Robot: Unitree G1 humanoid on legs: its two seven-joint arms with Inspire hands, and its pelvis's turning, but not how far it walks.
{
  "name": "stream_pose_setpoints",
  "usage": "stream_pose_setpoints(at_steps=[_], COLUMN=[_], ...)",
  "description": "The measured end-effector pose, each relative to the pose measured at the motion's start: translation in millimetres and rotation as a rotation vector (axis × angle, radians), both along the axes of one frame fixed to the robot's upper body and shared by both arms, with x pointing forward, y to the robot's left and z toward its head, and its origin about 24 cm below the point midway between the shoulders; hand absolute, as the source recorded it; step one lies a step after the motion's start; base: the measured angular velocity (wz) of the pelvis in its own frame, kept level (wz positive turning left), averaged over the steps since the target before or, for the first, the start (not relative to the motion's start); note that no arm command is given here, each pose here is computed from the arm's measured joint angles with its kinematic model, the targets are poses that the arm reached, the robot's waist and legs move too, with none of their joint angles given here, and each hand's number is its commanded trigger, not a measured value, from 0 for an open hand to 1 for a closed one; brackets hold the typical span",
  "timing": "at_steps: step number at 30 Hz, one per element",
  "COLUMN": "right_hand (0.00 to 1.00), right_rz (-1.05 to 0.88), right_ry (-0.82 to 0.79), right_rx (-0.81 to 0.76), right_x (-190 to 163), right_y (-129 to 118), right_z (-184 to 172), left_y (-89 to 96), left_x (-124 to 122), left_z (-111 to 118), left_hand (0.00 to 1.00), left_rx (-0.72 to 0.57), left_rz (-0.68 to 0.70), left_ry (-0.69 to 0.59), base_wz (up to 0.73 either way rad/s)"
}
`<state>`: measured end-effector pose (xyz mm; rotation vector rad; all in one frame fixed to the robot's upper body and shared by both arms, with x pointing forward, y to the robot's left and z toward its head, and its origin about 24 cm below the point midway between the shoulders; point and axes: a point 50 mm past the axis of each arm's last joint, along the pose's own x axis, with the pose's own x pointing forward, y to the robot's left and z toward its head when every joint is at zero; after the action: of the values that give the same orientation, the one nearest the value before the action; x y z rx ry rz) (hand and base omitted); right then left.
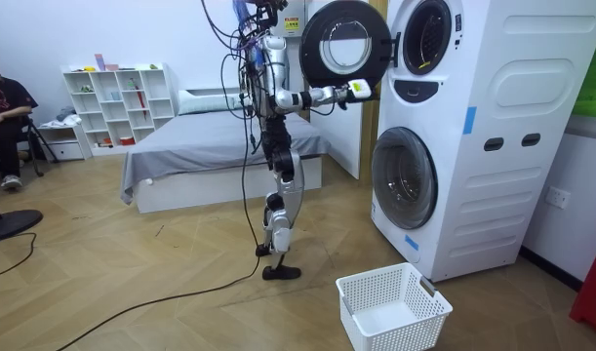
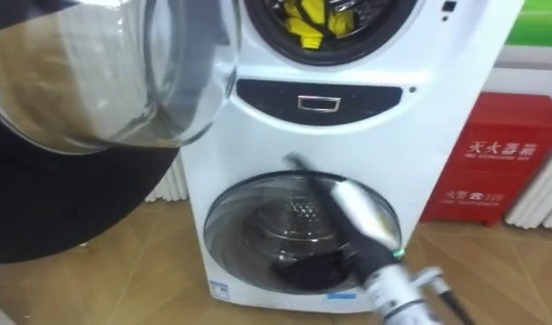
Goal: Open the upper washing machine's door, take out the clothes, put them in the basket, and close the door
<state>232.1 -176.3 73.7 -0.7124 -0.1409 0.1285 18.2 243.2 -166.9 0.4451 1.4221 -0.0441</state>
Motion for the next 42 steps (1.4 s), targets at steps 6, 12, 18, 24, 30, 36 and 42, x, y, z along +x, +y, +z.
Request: stream_pose_setpoints(at_steps=[6,12,18,24,30,36,42], right_hand=[0.0,0.0,0.0,0.0,0.0,0.0,0.0], right_rz=[-0.028,0.038,0.068,0.086,0.059,0.013,-0.057], right_ry=[-0.137,-0.28,-0.292,-0.316,-0.374,-0.561,-0.61], right_rx=[-0.027,0.001,0.031,0.037,-0.039,-0.184,-0.241], right_x=[9.2,10.6,9.2,7.8,9.9,23.4,40.5], right_y=[-0.4,14.2,18.3,21.4,21.9,17.6,8.8], right_z=[26.5,60.7,61.9,63.2,69.2,105.3,122.2], left_y=[1.3,4.7,5.8,5.6,6.8,9.0,11.4], left_x=[5.8,3.7,2.5,1.4,5.9,6.3,2.0], left_z=[1.2,2.1,2.6,2.5,3.0,3.4,3.0], left_hand=[0.0,0.0,0.0,0.0,0.0,0.0,0.0], left_rx=[0.0,0.005,0.02,0.016,-0.015,-0.011,0.01], left_rz=[-0.012,0.006,0.005,0.005,0.025,0.033,0.048], left_ry=[-0.017,-0.022,-0.039,-0.036,-0.04,-0.037,-0.005], base_wz=[-0.12,-0.03,0.04,0.01,0.0,0.0,0.03])
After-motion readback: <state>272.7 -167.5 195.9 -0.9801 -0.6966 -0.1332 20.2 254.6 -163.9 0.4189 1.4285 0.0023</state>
